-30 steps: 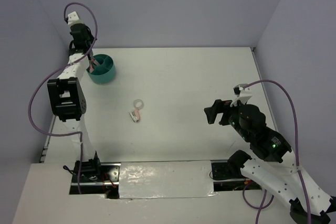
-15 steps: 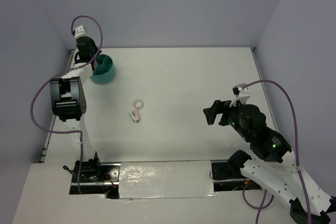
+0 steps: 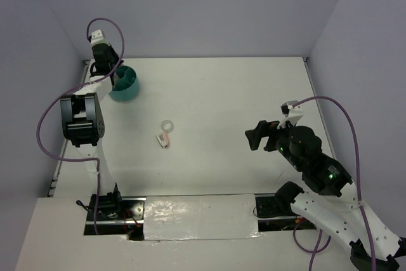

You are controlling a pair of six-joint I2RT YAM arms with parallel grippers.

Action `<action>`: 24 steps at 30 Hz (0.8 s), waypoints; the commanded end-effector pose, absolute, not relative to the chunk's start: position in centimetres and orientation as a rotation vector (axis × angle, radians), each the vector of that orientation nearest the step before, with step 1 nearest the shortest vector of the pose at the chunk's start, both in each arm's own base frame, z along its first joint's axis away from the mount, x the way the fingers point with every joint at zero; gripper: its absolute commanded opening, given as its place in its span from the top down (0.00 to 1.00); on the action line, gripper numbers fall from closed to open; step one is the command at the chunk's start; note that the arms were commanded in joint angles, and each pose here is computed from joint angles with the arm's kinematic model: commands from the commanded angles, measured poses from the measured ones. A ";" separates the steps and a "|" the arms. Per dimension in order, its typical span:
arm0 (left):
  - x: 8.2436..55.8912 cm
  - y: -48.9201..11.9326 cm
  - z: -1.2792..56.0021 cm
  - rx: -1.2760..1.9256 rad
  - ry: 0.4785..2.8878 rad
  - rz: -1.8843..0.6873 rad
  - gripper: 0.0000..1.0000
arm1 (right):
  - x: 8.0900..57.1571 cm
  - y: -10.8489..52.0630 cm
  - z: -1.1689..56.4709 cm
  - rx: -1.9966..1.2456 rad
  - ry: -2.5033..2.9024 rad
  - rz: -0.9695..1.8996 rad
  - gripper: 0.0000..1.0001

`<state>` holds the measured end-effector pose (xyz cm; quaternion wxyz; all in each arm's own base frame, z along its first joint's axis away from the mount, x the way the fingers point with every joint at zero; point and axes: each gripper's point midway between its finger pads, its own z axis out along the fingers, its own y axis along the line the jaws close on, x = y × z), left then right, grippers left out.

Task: Sort the stationery into containers
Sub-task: Place the stationery in the storage box.

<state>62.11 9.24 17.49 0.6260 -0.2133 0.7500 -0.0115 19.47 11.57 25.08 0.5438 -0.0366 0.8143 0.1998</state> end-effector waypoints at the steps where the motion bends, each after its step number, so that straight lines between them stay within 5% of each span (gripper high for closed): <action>1: 62.7 8.9 21.0 -0.459 1.645 -0.040 0.85 | 19.8 12.0 26.3 -0.098 1.881 0.498 0.00; 5: 62.4 8.9 21.2 -0.449 1.639 -0.037 0.71 | 19.7 11.9 26.4 -0.097 1.880 0.497 0.00; 10: 62.4 8.6 21.3 -0.430 1.648 -0.042 0.69 | 19.8 11.9 26.4 -0.094 1.878 0.495 0.00; 24: 62.8 8.3 21.9 -0.408 1.654 -0.057 0.90 | 19.9 11.8 26.5 -0.092 1.877 0.490 0.00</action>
